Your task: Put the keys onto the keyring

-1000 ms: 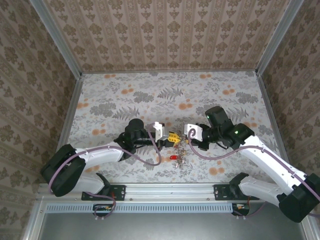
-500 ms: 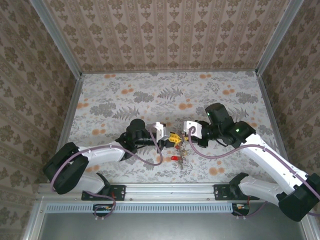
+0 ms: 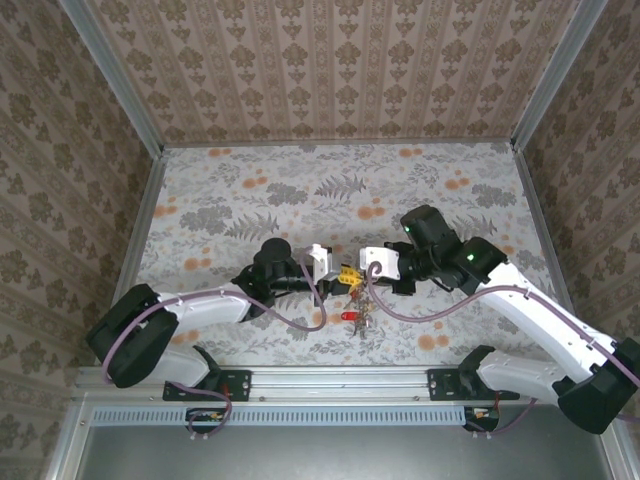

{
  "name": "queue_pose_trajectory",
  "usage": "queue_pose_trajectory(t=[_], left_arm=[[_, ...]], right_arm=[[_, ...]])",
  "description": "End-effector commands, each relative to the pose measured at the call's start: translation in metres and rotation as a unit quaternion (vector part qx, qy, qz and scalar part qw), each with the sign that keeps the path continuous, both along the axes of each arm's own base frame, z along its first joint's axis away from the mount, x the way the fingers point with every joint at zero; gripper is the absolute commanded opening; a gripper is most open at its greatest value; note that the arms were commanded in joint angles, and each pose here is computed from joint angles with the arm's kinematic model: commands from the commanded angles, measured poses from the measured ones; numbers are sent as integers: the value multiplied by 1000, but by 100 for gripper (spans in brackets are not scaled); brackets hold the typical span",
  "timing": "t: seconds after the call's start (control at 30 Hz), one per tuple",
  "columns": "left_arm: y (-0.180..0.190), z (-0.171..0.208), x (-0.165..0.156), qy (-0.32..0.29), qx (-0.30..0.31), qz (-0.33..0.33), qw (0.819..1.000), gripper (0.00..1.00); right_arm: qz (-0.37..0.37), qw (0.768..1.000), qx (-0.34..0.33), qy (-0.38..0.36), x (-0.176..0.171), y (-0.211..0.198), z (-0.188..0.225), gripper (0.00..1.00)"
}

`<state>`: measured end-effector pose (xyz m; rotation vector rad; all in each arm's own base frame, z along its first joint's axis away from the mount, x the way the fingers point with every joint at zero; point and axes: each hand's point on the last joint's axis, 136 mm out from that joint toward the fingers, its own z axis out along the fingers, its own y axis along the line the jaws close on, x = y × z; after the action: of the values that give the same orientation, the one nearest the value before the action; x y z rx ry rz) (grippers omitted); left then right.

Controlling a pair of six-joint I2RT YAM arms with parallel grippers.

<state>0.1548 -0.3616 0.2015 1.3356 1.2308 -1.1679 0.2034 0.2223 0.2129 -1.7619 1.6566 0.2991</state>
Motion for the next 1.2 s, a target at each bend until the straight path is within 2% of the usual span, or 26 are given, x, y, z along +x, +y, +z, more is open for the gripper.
queue_pose_trajectory(t=[0.0, 0.07, 0.17, 0.4, 0.47, 0.53, 0.6, 0.67, 0.7, 0.8, 0.83, 0.87, 0.9, 0.93, 1.03, 1.17], left_arm=[[1, 5, 15, -7, -15, 41, 999, 11], [6, 8, 21, -3, -25, 53, 998, 15], [14, 15, 28, -1, -34, 66, 997, 30], [40, 28, 34, -17, -44, 104, 994, 34], [53, 27, 47, -16, -34, 150, 988, 37], [67, 25, 56, -23, -7, 189, 982, 45], [85, 20, 70, -23, 22, 246, 969, 48], [118, 18, 97, 5, 31, 346, 938, 57], [142, 16, 113, 40, 30, 413, 909, 64], [211, 11, 141, 131, 21, 558, 819, 85], [235, 7, 145, 161, 18, 605, 780, 94], [265, 2, 150, 188, 12, 657, 730, 99], [283, -2, 151, 207, 11, 685, 698, 100], [297, -7, 151, 220, 15, 700, 679, 100], [315, -20, 150, 241, 24, 705, 667, 100], [321, -32, 148, 254, 18, 703, 664, 100]], right_arm=[[11, 996, -73, -51, 5, -11, 6, 0], [12, 991, -109, -79, 12, -17, 9, 0], [24, 979, -157, -130, 26, -21, 21, 0], [44, 955, -195, -221, 51, -2, 63, 0], [51, 948, -201, -241, 58, 8, 70, 0], [55, 945, -195, -257, 65, 24, 78, 0], [51, 946, -183, -262, 70, 40, 89, 0], [46, 950, -177, -253, 78, 59, 90, 0], [41, 952, -169, -253, 81, 67, 94, 0], [24, 958, -137, -249, 88, 92, 99, 0], [16, 963, -123, -240, 89, 100, 98, 0], [7, 967, -112, -227, 90, 107, 95, 0], [-4, 971, -99, -217, 91, 114, 93, 0], [-20, 976, -79, -200, 92, 120, 91, 0], [-59, 987, -40, -142, 93, 134, 76, 0], [-67, 991, -63, -98, 91, 128, 30, 0]])
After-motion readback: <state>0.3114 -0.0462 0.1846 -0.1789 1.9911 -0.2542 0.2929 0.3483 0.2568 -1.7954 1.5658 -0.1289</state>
